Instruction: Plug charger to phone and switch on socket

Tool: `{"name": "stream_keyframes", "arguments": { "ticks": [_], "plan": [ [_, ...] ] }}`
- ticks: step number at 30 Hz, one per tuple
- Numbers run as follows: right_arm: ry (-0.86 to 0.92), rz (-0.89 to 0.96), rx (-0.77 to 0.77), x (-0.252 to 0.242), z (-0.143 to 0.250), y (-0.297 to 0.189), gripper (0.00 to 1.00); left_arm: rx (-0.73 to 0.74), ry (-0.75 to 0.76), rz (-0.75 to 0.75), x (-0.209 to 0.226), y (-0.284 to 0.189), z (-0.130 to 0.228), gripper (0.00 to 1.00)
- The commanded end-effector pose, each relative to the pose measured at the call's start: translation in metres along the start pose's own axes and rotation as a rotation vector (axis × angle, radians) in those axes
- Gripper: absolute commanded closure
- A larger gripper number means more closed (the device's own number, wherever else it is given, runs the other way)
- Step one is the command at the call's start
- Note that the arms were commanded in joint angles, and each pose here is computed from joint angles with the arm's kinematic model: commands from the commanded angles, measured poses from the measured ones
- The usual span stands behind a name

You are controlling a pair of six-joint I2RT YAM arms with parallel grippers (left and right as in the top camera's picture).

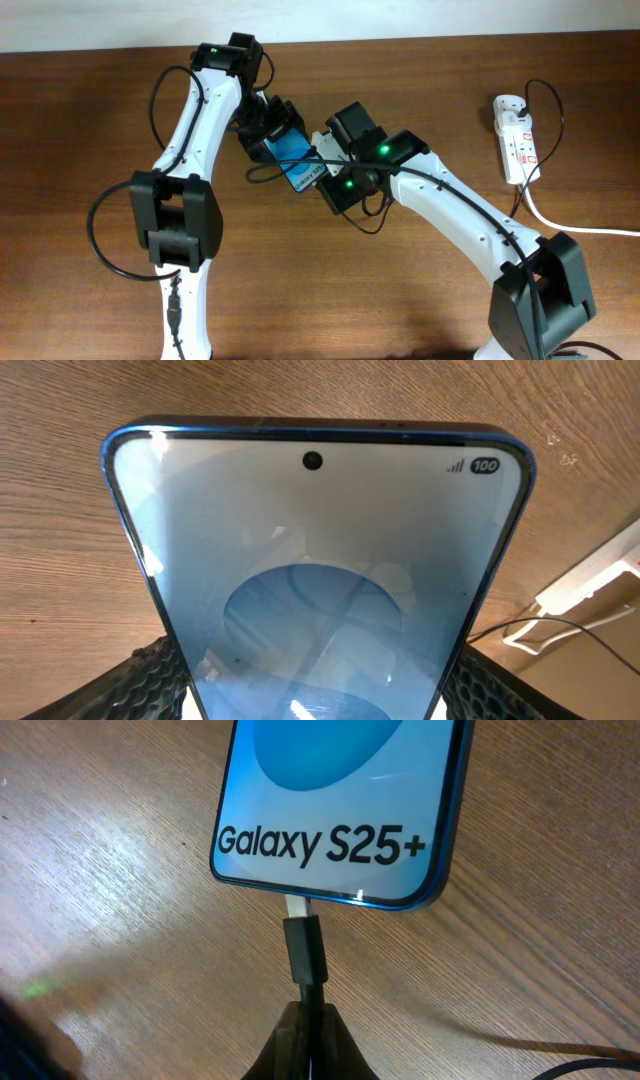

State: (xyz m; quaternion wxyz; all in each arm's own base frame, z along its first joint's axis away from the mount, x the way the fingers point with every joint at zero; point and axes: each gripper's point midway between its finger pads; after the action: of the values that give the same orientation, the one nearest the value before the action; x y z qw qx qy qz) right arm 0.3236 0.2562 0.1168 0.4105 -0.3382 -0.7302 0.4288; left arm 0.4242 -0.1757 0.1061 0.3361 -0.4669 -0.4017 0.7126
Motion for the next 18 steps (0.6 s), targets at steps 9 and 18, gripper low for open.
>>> {"name": "stream_keyframes", "arguments": {
  "ticks": [9,18],
  "plan": [
    [0.014,-0.009,-0.010,-0.001,-0.005,-0.002,0.96,-0.074,0.059,0.026,-0.012,-0.022,-0.002,1.00],
    [0.077,0.005,-0.011,-0.016,-0.004,-0.012,0.96,-0.094,0.008,0.036,0.006,-0.034,-0.016,1.00]
  ]
}}
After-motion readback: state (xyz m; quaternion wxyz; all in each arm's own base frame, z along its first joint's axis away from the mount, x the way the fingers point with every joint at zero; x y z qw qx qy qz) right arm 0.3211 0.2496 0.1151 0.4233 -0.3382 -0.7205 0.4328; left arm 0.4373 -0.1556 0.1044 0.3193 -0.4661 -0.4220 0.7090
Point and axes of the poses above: each gripper's point midway between its finger pads, its own y axis out along the fingers, its own x axis along the line the jaws close on, z = x × y, and after that the axes turned 9 degrees about y, right-handed
